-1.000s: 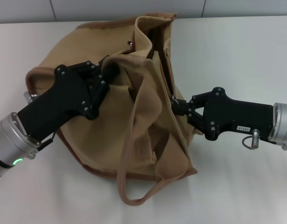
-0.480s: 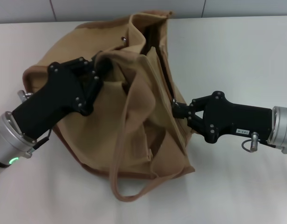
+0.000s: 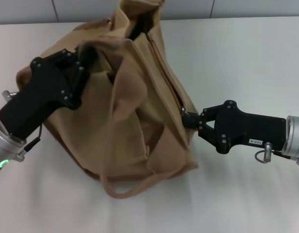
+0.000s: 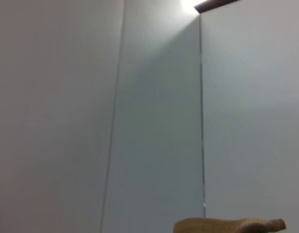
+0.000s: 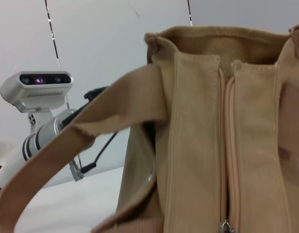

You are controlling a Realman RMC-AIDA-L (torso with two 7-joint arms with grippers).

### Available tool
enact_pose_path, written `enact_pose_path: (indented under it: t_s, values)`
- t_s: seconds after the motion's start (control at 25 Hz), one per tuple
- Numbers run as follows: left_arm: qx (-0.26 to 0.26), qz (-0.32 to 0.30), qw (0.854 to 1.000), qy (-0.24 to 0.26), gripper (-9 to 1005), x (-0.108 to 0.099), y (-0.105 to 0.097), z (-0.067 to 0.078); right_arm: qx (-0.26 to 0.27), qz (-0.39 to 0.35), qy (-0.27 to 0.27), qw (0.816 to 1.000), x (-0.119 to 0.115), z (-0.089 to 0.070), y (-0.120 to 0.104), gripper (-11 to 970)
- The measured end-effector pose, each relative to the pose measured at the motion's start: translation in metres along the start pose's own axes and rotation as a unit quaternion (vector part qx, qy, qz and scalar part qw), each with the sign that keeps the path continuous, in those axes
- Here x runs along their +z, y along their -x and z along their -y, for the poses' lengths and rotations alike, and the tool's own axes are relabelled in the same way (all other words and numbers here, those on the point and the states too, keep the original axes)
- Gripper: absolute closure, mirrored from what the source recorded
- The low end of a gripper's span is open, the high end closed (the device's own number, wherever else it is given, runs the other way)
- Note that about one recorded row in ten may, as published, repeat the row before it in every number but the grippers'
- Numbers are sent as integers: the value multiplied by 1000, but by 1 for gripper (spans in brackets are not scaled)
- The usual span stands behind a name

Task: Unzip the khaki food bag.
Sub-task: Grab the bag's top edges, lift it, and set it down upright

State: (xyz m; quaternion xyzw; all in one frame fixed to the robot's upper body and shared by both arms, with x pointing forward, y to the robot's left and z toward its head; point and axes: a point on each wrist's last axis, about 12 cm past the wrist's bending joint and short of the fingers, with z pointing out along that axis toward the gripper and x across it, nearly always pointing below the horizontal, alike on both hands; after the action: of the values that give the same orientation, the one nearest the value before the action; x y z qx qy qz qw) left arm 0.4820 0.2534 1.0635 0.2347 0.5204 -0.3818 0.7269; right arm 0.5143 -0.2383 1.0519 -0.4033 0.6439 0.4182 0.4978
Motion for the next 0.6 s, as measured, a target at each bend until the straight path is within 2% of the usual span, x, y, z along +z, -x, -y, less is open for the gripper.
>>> enact_pose_path:
  t_s: [0.08,0.6]
  values:
    - [-10,12,1000,23,933,-4,2,-3,2,-2,-1,1000,-1,0,0,950]
    - [-22,30,997,64,933,-12,6,-9,7,-21,3,1000,-5,-3,-7,930]
